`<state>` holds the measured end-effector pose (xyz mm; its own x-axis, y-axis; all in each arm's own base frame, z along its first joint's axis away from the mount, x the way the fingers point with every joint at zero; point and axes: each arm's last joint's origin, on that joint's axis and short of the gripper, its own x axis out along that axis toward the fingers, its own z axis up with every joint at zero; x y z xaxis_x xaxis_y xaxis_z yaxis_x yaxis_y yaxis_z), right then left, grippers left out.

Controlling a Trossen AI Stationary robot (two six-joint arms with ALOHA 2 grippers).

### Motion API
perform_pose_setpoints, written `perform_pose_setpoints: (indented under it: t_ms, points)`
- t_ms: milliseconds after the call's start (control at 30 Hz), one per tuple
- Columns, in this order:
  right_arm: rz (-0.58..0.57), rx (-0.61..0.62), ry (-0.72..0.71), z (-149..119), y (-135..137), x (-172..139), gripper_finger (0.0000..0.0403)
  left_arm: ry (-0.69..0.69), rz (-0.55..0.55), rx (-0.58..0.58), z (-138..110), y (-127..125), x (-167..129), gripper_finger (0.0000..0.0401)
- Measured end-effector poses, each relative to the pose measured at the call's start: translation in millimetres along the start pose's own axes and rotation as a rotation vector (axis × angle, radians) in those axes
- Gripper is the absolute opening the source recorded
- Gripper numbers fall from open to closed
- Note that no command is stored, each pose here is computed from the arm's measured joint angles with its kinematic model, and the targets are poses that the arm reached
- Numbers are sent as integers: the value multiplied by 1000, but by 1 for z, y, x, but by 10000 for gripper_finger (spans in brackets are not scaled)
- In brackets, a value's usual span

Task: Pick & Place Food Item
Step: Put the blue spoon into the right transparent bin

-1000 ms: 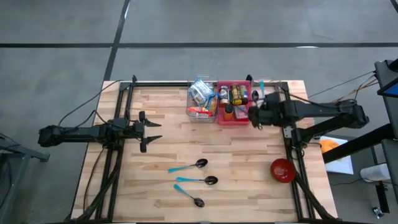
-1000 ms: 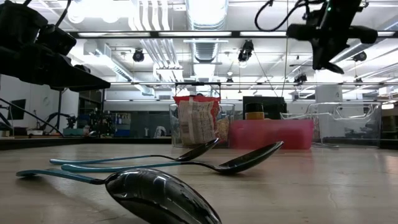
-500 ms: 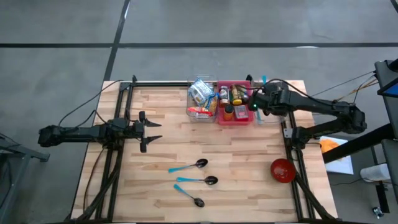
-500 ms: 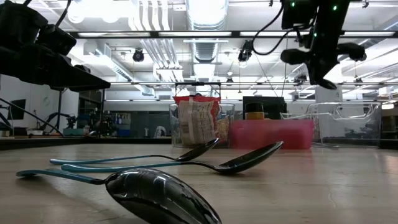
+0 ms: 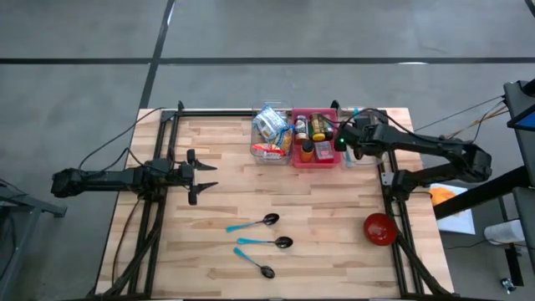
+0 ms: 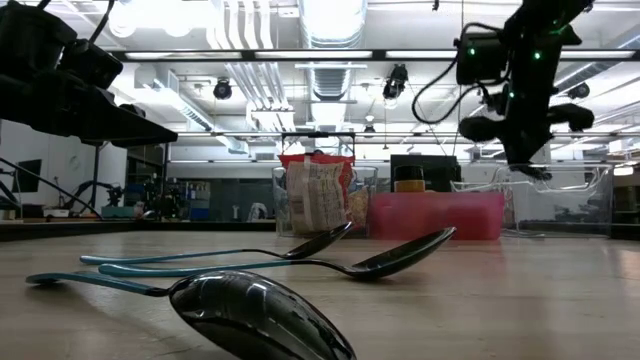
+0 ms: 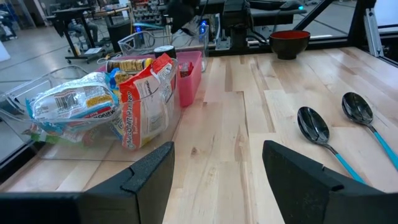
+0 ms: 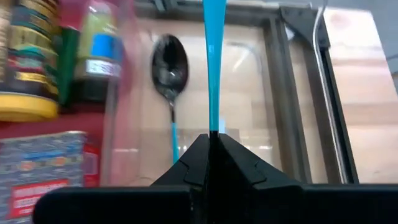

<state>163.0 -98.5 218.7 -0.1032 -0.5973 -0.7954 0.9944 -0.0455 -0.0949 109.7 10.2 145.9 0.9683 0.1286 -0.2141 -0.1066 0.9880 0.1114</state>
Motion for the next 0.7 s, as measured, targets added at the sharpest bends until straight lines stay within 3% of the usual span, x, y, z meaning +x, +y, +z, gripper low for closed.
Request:
perform_pose_setpoints:
  t_ms: [700]
  points:
    - [50,60,87,-23,-6,35,22,0,0,1,0,0,0,244]
